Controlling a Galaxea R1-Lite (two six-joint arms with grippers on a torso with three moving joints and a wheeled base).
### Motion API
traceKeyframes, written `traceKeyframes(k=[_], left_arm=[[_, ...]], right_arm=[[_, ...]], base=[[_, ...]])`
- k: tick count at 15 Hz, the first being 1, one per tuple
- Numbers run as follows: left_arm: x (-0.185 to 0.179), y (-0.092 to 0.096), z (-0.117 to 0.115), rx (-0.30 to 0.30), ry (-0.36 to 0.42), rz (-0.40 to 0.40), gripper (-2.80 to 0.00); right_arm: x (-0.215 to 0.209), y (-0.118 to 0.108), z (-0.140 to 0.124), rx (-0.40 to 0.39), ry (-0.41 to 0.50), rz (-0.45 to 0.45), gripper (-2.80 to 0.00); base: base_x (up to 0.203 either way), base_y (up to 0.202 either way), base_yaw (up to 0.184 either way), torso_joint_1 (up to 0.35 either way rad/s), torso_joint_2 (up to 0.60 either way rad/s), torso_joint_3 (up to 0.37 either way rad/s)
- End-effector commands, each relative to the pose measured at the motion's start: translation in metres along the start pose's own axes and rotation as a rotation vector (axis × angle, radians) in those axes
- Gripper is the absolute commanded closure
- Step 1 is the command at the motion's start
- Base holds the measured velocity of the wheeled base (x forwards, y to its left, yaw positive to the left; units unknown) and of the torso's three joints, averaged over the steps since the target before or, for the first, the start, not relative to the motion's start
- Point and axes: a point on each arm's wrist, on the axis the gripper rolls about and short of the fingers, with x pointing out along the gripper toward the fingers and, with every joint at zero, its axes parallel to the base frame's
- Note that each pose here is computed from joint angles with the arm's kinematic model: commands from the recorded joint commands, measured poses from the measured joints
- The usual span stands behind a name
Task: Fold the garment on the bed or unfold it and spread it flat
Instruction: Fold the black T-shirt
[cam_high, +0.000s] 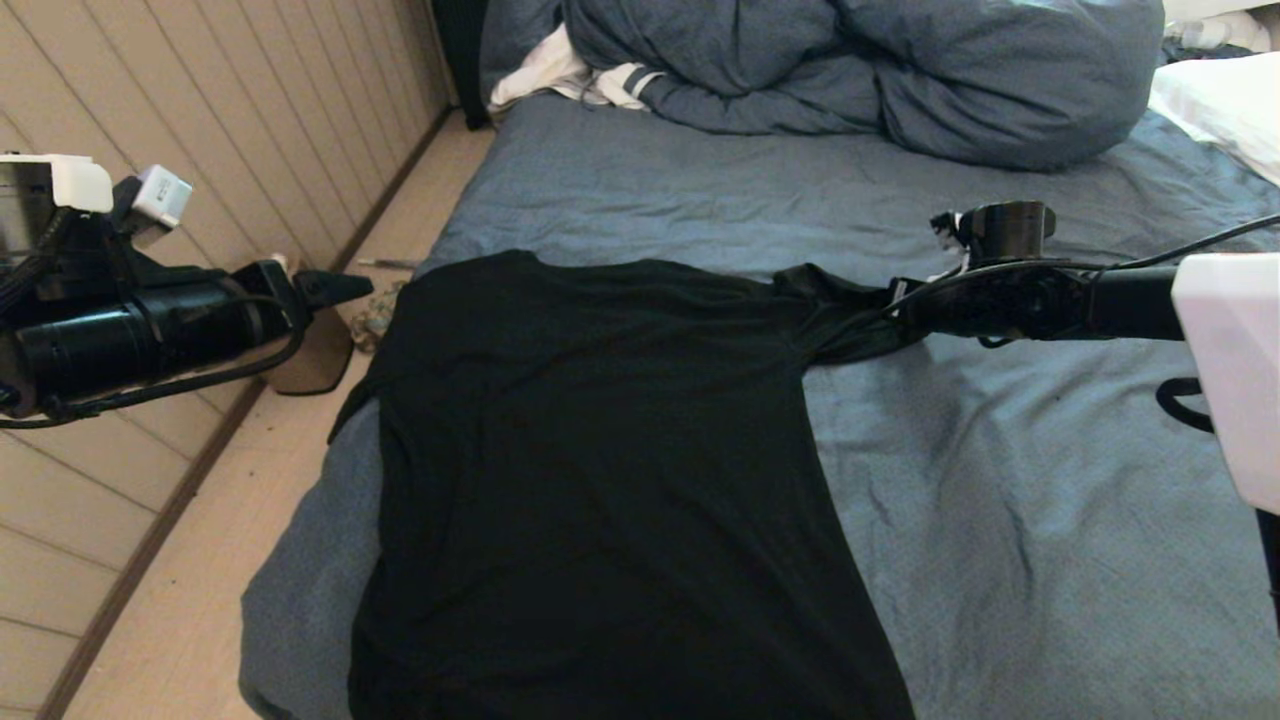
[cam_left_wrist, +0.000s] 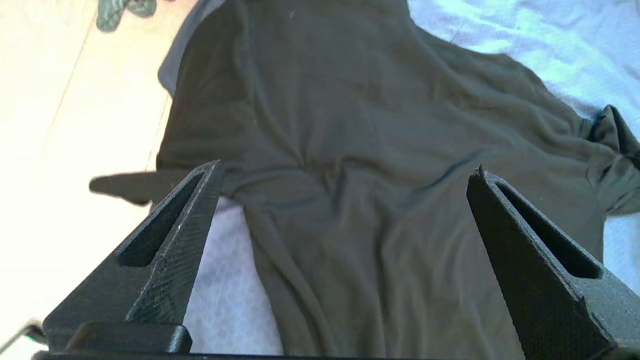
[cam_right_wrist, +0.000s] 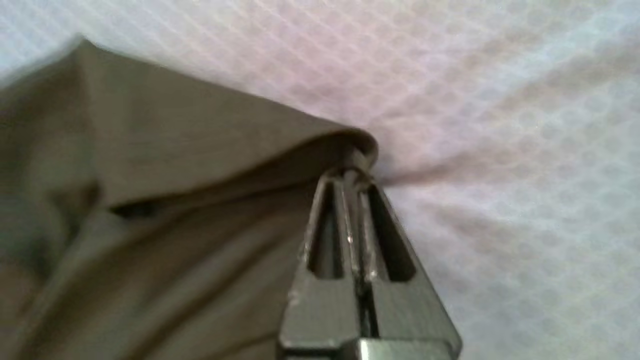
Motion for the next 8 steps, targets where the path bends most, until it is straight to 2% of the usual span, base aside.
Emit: traceKeyframes(k=[1,3,5,8], left_arm=[[-0.002,0.003,-0.008,-0.016,0.014,0.003,-2.8],[-0.002,0.006,-0.017,-0.04,0.001,-0.003,-2.8],[0.001,0.009,-0.025,-0.073,-0.036,-0.024,-2.8],[0.002,0.012,-0.03,-0.079,-0.056,-0.035,-2.8]], right_arm=[[-0.008,0.01,0.009,0.018,-0.03,0.024,0.0],[-0.015,0.019,0.015,0.026,-0.049,0.041,0.0],[-0.028,0.039,0.024,0.015,-0.084,0.05,0.0],[-0.046,0.07,0.032,-0.005,-0.128,0.08,0.0]], base=[[0.0,0.0,0.0,0.0,0.0,0.0],[0.0,0.0,0.0,0.0,0.0,0.0],[0.0,0.0,0.0,0.0,0.0,0.0],[0.0,0.0,0.0,0.0,0.0,0.0]])
